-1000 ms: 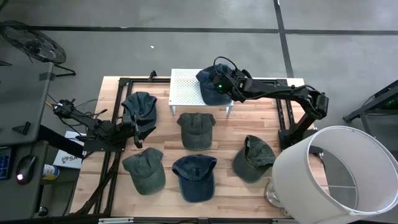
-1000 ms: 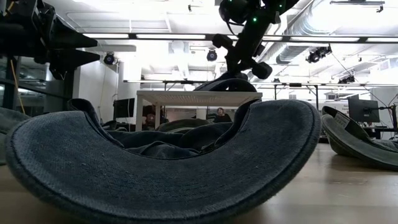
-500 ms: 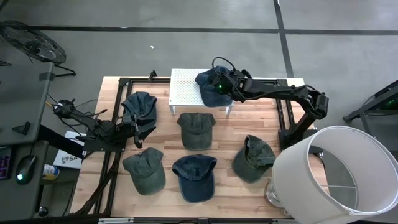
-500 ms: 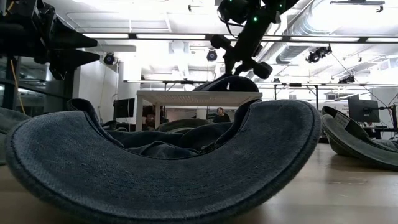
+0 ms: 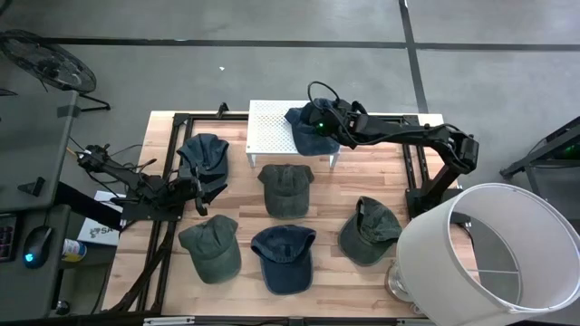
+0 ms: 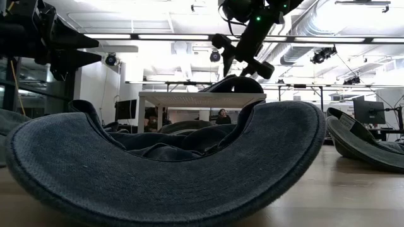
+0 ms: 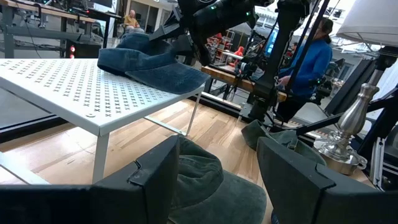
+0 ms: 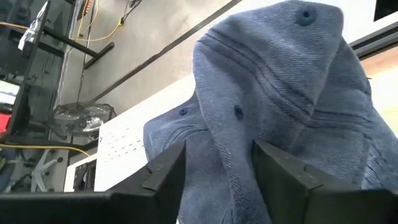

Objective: Pick & Place hat
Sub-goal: Put the top right blue cap on the shelf, then put the bottom right gray cap on the shelf

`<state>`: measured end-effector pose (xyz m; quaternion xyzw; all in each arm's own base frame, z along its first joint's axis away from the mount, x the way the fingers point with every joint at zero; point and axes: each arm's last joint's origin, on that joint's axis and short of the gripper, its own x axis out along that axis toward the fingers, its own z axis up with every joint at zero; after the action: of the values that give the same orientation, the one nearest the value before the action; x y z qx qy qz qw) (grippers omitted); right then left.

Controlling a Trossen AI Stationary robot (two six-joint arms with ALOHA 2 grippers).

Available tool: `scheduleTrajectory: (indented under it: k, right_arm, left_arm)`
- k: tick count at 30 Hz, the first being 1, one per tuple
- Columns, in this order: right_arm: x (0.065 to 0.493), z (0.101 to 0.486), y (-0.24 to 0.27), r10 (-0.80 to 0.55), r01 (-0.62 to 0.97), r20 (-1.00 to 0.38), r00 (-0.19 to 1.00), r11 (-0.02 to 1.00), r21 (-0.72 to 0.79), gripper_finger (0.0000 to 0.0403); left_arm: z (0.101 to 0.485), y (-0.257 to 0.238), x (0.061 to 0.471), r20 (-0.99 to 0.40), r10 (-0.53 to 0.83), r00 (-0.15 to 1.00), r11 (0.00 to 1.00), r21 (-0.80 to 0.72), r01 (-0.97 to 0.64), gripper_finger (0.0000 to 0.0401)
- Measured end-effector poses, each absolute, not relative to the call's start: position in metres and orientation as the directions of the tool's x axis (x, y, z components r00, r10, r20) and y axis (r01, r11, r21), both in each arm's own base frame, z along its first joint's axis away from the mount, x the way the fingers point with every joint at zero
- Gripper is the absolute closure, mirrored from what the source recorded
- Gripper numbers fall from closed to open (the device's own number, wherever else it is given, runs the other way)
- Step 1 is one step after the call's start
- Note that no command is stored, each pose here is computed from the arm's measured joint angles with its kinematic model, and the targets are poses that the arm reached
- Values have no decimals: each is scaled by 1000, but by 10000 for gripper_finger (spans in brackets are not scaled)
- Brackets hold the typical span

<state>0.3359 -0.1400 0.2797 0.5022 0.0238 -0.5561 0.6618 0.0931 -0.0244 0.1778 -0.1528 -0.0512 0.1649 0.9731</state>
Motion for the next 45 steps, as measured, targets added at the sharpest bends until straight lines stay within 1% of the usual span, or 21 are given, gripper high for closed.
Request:
scheduleTrajectory:
  k: [7,13,23,28,33,39,45]
  right_arm:
    - [336,280,-140,-710,775,-589,385,-98,625,174]
    - [335,282,-140,-702,788,-591,397,-69,611,151]
    - [338,288,-140,-709,789,-554,436,5,614,148]
    - [342,293,-141,-705,772,-513,489,76,632,148]
    - [342,295,-141,-709,785,-505,492,110,610,148]
    - [336,303,-140,-749,808,-477,460,130,575,148]
    - [320,319,-135,-811,859,-439,387,145,491,148]
  left_arm:
    - [178,-24,93,49,336,940,899,-314,-305,187]
    - [178,-24,93,49,336,940,899,-314,-305,187]
    - [178,-24,93,50,336,941,899,-315,-305,187]
    - [178,-24,93,49,337,940,899,-314,-305,187]
    - [178,-24,93,50,336,940,899,-315,-305,187]
    - [178,-24,93,50,337,940,899,-315,-305,187]
    - [178,-24,93,50,337,940,899,-315,-305,187]
